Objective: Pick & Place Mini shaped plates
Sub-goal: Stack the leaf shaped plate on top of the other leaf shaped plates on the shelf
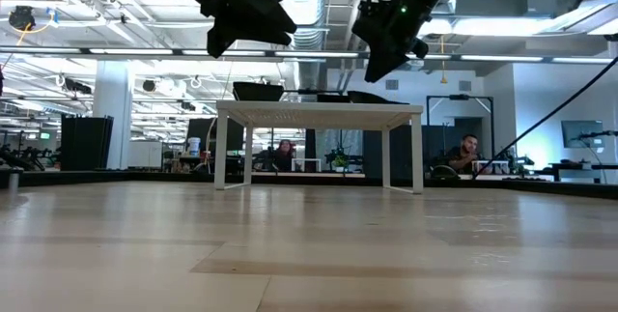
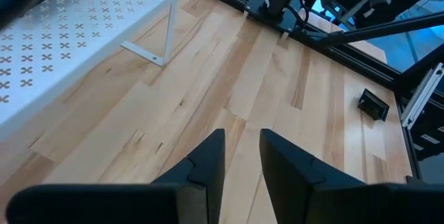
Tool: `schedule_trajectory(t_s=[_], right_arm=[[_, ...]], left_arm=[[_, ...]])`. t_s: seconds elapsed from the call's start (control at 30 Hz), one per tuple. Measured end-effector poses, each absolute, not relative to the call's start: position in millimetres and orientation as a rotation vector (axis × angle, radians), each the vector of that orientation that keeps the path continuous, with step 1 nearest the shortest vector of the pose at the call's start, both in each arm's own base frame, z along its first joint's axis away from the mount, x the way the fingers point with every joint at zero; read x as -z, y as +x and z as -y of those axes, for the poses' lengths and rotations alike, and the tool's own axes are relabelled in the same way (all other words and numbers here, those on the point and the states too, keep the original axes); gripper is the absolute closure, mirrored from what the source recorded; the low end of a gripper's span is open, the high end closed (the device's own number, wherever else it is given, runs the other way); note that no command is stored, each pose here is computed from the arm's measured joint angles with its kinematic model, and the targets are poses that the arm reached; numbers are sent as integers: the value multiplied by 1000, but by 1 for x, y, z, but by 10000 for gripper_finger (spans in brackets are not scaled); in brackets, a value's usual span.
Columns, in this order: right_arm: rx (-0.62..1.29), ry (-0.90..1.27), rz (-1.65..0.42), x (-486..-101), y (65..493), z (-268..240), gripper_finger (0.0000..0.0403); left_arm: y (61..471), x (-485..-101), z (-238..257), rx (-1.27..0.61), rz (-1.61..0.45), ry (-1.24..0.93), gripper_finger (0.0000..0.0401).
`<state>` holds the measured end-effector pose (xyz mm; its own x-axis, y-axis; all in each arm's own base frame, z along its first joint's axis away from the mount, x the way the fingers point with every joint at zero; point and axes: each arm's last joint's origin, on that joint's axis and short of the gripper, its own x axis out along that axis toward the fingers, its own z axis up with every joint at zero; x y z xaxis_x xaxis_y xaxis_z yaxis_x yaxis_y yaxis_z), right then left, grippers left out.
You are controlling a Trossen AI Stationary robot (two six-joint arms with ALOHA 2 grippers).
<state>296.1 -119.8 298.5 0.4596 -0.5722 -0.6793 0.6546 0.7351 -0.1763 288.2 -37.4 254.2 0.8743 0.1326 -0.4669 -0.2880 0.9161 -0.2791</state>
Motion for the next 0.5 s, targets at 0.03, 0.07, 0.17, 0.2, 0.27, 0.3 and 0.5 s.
schedule_trajectory(t_s=[0.03,0.07,0.17,0.2,0.27,0.3,0.5], right_arm=[[753,108,-796,-298,296,120,336],[746,97,-805,-298,296,119,336],[724,73,-833,-297,296,116,336],[721,67,-839,-297,296,114,336],[710,49,-847,-296,296,113,336],[706,43,-848,-296,297,112,336],[714,27,-884,-287,300,120,357]], left_arm=[[288,-254,37,-224,-457,-351,309],[288,-254,37,-224,-457,-351,309],[288,-254,37,-224,-456,-351,309],[288,-254,37,-224,-456,-351,309],[288,-254,37,-224,-456,-351,309],[288,-254,37,-224,-456,-351,309],[288,-254,37,-223,-456,-351,309]])
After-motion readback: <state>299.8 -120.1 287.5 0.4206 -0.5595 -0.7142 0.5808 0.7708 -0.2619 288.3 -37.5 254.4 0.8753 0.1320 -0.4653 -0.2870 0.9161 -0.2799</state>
